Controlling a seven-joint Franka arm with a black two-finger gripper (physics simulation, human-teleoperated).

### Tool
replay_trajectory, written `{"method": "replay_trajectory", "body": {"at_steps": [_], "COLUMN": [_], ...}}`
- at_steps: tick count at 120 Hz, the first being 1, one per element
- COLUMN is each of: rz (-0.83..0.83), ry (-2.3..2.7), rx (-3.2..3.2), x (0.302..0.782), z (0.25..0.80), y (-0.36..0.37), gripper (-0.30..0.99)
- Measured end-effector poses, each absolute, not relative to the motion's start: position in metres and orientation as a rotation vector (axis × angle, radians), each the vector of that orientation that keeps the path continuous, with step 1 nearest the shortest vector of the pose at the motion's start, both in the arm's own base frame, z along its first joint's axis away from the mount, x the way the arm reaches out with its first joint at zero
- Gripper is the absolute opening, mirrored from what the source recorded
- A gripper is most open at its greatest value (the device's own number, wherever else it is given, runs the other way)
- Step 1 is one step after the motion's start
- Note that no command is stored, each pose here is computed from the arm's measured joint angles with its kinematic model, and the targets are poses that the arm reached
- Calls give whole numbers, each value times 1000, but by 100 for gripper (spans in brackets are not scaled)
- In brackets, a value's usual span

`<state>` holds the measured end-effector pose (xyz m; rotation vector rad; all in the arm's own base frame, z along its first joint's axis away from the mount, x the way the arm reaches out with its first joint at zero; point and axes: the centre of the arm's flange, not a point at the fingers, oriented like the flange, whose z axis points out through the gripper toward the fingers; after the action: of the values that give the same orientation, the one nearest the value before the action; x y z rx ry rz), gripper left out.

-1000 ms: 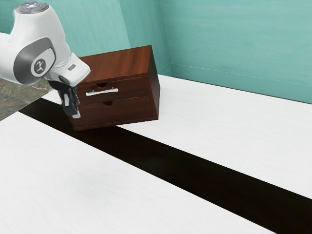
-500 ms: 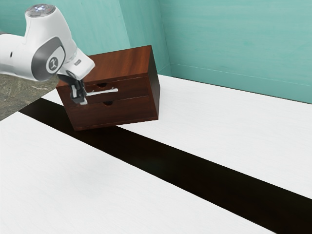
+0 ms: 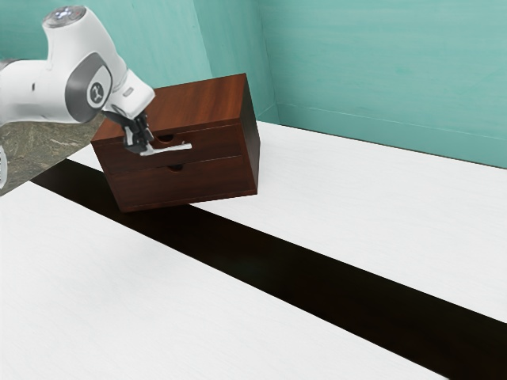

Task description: Pull the drawer handle with one arm to open the drawer

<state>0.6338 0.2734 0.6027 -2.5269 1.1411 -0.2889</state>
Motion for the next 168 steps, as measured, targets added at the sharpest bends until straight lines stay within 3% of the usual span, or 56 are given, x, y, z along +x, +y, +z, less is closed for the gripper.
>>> {"method": "replay_trajectory", "body": {"at_steps": [78,95,122,168], "rz": [-260,-273,-277,-373], "ry": [1283,1307,1333,1376], "rx": [-2448,-2445,-2416,-2359], "x": [652,655,624,574], "z": [569,562,557,559], "y": [299,297,277,239], "gripper": [15,6,-5,-9]}}
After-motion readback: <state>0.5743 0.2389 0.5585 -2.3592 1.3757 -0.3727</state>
